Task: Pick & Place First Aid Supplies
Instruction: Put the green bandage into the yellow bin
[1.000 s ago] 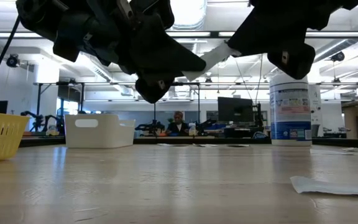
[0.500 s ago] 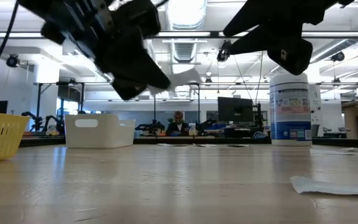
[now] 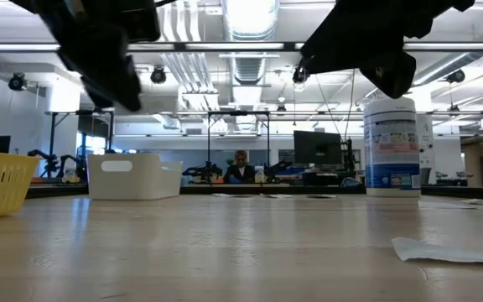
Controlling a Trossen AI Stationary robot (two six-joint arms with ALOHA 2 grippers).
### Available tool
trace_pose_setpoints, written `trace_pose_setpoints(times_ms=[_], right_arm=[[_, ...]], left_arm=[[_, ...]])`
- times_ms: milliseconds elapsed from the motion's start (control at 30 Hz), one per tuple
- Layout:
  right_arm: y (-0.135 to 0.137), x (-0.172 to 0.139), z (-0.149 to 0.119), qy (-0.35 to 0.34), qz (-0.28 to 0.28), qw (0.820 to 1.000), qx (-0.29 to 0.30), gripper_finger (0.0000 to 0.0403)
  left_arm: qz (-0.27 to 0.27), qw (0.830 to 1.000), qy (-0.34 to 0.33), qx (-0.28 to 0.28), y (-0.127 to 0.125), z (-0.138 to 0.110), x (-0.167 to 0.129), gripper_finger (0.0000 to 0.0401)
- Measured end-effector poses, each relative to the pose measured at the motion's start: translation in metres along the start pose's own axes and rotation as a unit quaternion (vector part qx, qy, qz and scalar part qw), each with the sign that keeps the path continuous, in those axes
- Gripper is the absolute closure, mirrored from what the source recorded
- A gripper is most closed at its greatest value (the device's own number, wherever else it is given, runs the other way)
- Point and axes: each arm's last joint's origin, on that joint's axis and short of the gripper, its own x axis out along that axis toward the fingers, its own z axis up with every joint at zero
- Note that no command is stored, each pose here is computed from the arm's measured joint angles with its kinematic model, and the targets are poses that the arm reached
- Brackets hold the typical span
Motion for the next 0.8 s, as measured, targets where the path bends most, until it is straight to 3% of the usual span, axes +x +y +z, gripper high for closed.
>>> trace_pose_setpoints(times_ms=[800], right_arm=[[-0.012,0.004,0.004,-0.013,-0.06,0.996,-0.065,0.0333]], left_arm=[[0.003,0.982,0.143,-0.124,-0.034,-0.064,-0.061,0.0401]])
